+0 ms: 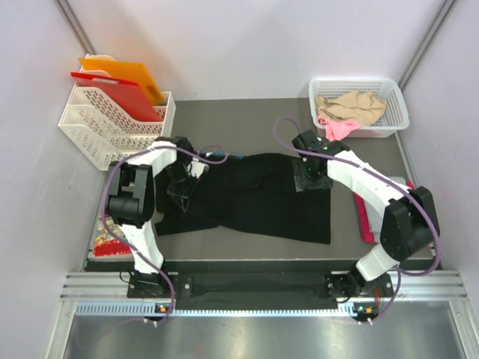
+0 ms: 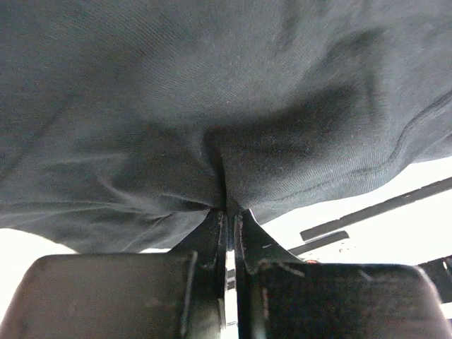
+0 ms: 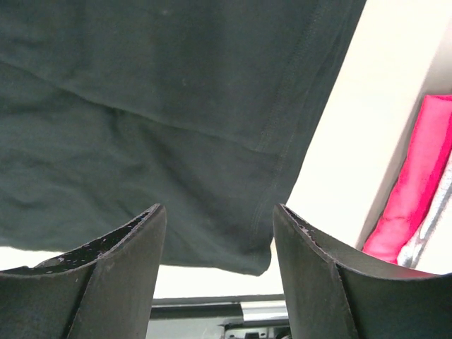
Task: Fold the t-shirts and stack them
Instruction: Flatten out the tshirt
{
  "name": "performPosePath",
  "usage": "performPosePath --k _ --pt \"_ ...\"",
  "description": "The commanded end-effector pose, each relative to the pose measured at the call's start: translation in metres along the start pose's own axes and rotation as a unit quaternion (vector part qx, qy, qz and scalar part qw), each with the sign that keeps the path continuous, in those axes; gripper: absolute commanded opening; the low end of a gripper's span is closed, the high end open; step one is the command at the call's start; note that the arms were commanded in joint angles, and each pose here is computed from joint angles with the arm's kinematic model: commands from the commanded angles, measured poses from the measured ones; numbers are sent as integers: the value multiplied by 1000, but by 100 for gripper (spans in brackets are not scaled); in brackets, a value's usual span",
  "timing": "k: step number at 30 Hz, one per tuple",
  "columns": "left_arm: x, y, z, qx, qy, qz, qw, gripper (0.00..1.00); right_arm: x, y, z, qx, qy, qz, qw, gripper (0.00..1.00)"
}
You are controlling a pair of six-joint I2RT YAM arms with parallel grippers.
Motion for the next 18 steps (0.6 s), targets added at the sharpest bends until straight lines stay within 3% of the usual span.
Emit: performPosePath --k 1,10,18 --pt "13 -1 28 9 -34 -15 999 0 5 -3 -15 -10 -3 -6 1000 62" --pt "25 -10 101 32 -98 -36 994 0 6 -18 -47 -45 18 -15 999 62" --pt "26 -9 134 76 -122 -45 989 0 12 -32 -64 -63 25 -26 997 63"
Point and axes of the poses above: each gripper's point midway between its finger pads, its own z axis back along the fingers, its own y axis along the line the jaws close on, x = y × z, the point moved 9 cm from there along z, back along the fingers, and after that the axes turned 7 degrees about -z, right-handed, at the moved point
